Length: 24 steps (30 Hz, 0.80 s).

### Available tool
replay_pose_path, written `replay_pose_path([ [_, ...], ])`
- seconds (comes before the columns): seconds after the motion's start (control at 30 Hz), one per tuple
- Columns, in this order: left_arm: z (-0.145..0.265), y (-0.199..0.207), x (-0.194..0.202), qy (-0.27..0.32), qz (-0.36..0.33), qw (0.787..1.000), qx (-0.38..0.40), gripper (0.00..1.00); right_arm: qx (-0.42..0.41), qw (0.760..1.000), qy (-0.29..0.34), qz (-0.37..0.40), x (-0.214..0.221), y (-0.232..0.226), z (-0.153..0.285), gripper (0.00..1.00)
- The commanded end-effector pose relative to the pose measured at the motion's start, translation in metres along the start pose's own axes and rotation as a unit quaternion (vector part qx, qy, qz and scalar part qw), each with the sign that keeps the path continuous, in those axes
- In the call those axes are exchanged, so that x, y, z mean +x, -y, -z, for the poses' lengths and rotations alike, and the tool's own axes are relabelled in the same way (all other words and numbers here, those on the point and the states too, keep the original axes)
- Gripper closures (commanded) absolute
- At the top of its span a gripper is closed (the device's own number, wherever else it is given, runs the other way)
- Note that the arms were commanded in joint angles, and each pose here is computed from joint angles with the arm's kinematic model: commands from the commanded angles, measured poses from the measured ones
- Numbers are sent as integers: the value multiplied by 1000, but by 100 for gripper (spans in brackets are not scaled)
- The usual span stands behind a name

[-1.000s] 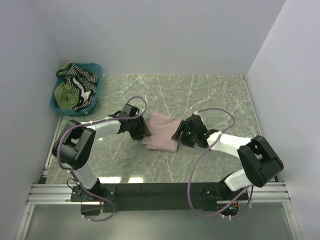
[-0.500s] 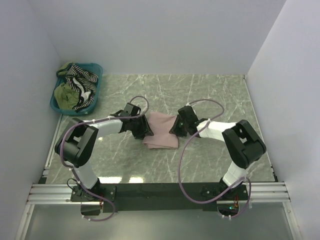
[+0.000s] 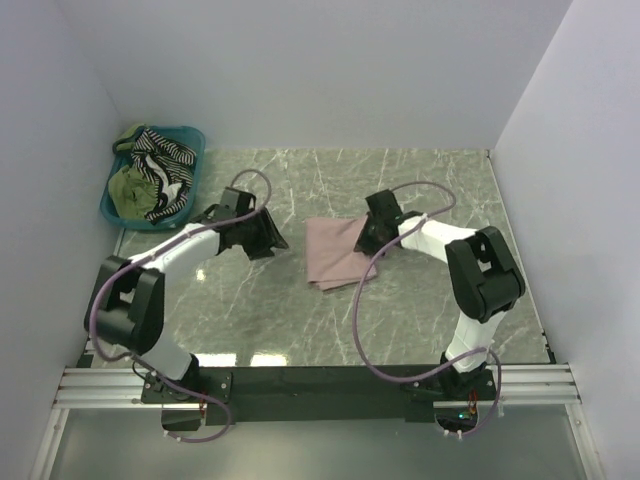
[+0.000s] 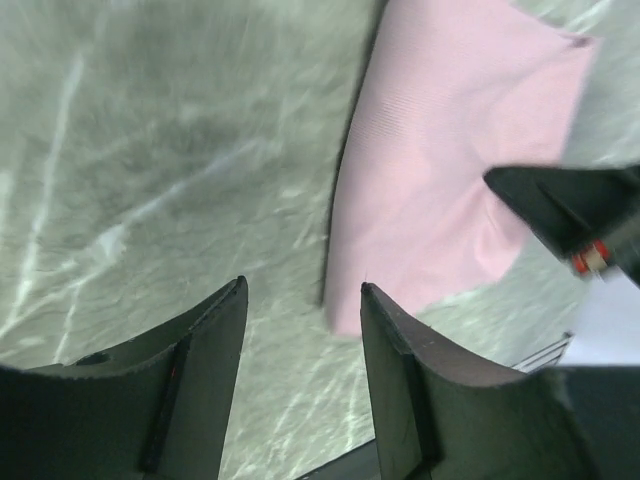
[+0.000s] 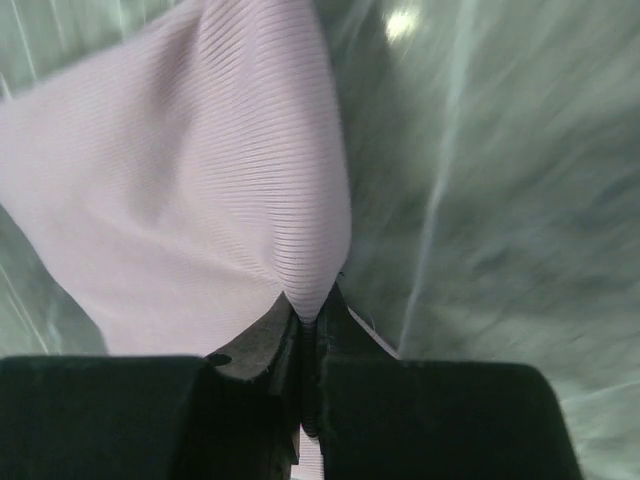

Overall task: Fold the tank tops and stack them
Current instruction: Neatly place the folded tank top to the corner

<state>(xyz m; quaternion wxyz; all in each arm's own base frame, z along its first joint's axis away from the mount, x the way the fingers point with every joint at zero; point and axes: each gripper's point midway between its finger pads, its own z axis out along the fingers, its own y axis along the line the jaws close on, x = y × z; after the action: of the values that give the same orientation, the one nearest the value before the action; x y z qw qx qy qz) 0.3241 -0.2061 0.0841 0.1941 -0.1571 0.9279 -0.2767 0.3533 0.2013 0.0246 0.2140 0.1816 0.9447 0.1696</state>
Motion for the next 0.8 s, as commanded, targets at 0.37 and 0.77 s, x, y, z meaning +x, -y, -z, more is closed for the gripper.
replay_pose_path([
  [0.37,58,53,-28,46,-44,994,91,45,45,984,85,-151,-139,40,-8,100],
  [0.77,58,63,-27,32,-54,992,110,46,52,930,137,-337,-164,108,0,100],
])
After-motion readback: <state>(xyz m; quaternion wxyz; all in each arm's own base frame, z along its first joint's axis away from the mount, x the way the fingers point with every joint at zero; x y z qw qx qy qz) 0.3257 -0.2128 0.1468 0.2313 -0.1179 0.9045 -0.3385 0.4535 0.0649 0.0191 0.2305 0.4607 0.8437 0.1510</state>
